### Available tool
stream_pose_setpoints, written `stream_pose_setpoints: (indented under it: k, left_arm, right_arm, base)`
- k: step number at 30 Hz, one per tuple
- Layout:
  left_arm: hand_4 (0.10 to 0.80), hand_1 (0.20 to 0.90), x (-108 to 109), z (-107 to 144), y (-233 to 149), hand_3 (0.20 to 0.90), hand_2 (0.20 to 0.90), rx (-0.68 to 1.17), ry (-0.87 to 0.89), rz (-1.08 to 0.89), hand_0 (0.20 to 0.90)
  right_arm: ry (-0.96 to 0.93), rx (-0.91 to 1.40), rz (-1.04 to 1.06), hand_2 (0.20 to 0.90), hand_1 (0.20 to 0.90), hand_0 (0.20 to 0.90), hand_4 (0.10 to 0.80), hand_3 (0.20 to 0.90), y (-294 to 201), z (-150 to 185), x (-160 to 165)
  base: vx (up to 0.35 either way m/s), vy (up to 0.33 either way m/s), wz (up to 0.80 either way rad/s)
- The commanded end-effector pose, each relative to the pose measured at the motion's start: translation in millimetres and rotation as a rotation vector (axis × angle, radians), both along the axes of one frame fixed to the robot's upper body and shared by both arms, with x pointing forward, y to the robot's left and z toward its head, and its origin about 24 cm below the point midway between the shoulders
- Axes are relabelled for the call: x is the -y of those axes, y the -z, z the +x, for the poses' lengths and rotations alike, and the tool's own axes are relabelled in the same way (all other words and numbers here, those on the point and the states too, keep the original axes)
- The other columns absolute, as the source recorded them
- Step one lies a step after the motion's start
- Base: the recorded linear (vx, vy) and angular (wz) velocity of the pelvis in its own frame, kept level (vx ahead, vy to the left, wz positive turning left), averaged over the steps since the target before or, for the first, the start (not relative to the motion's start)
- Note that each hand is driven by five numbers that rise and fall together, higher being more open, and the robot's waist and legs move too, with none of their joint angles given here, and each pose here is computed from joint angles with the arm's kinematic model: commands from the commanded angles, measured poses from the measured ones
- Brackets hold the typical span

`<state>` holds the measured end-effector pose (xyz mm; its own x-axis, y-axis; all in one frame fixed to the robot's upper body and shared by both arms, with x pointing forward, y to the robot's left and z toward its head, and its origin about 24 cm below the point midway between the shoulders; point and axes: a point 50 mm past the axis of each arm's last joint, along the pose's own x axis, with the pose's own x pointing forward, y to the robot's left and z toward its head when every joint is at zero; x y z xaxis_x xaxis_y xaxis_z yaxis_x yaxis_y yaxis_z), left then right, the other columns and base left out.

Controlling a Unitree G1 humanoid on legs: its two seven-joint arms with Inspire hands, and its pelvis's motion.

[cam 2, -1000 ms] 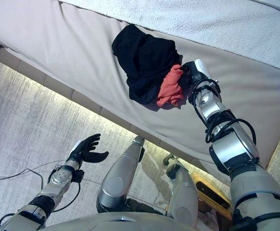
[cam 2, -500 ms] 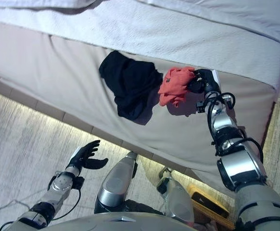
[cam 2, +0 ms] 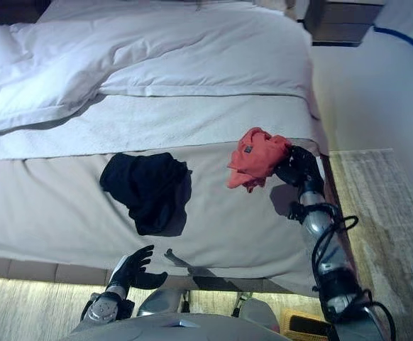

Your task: Pick up the clothes from the bed and place them into the basket

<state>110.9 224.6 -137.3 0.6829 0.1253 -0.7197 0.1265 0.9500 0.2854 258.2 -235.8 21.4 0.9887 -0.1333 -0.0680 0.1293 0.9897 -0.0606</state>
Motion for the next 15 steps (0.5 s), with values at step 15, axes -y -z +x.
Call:
stream_pose_setpoints:
  k: [15]
  left_arm:
    - [0.800,0.900,-18.9,19.0,-4.6,0.900,0.900,-0.036,0.069,0.062,0.900]
  right_arm:
    - [0.476,0.116,0.329,0.300,0.300,0.300,0.100,0.200,9.0,-31.2,37.4]
  base:
    - [-0.055,0.163,-0.68]
